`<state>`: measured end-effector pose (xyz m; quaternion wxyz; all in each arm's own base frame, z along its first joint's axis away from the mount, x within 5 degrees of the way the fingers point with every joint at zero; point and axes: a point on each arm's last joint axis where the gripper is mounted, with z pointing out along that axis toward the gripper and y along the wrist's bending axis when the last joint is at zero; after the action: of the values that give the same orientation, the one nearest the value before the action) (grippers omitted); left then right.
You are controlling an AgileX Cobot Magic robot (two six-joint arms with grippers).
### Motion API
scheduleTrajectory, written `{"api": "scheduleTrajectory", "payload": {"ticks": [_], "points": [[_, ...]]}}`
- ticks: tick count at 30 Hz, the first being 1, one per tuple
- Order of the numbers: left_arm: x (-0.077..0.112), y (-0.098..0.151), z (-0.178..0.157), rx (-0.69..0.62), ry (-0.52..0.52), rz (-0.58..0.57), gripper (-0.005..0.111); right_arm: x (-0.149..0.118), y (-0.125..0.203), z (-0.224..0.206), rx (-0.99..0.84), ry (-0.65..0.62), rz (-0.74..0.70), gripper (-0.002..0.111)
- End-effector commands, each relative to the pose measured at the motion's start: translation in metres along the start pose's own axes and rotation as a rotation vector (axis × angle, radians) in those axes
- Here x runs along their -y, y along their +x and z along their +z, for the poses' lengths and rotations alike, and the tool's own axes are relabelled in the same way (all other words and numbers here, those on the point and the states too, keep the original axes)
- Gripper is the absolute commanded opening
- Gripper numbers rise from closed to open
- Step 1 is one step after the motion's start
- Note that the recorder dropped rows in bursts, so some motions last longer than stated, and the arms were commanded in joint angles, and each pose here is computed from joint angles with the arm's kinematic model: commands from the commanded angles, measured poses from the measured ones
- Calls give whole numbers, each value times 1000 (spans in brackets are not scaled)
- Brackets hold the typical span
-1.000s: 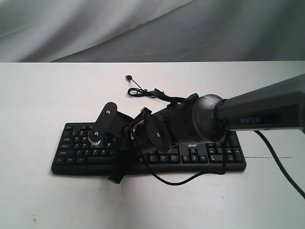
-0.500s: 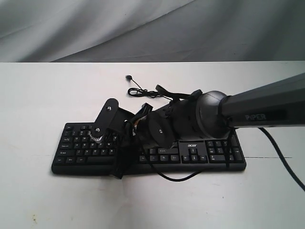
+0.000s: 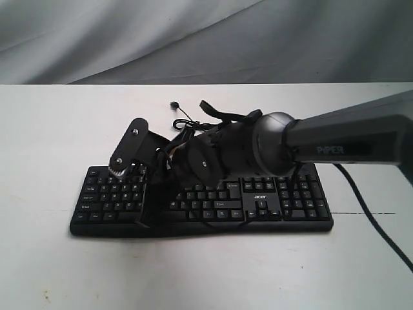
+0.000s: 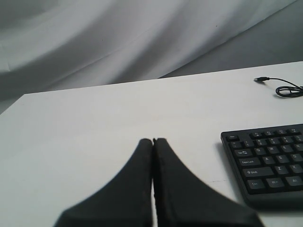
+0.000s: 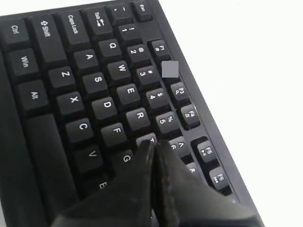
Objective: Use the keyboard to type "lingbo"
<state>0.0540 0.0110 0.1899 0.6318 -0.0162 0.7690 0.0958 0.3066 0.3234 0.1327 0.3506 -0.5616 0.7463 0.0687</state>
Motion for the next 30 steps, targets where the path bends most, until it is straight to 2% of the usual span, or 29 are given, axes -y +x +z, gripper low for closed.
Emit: {"api": "scheduleTrajectory", "payload": {"ticks": [1, 30], "points": [[1, 0, 0, 11, 8, -5, 0, -2, -3, 5, -6, -11, -6, 0], [1, 0, 0, 11, 8, -5, 0, -7, -4, 13, 6, -9, -8, 0]]}}
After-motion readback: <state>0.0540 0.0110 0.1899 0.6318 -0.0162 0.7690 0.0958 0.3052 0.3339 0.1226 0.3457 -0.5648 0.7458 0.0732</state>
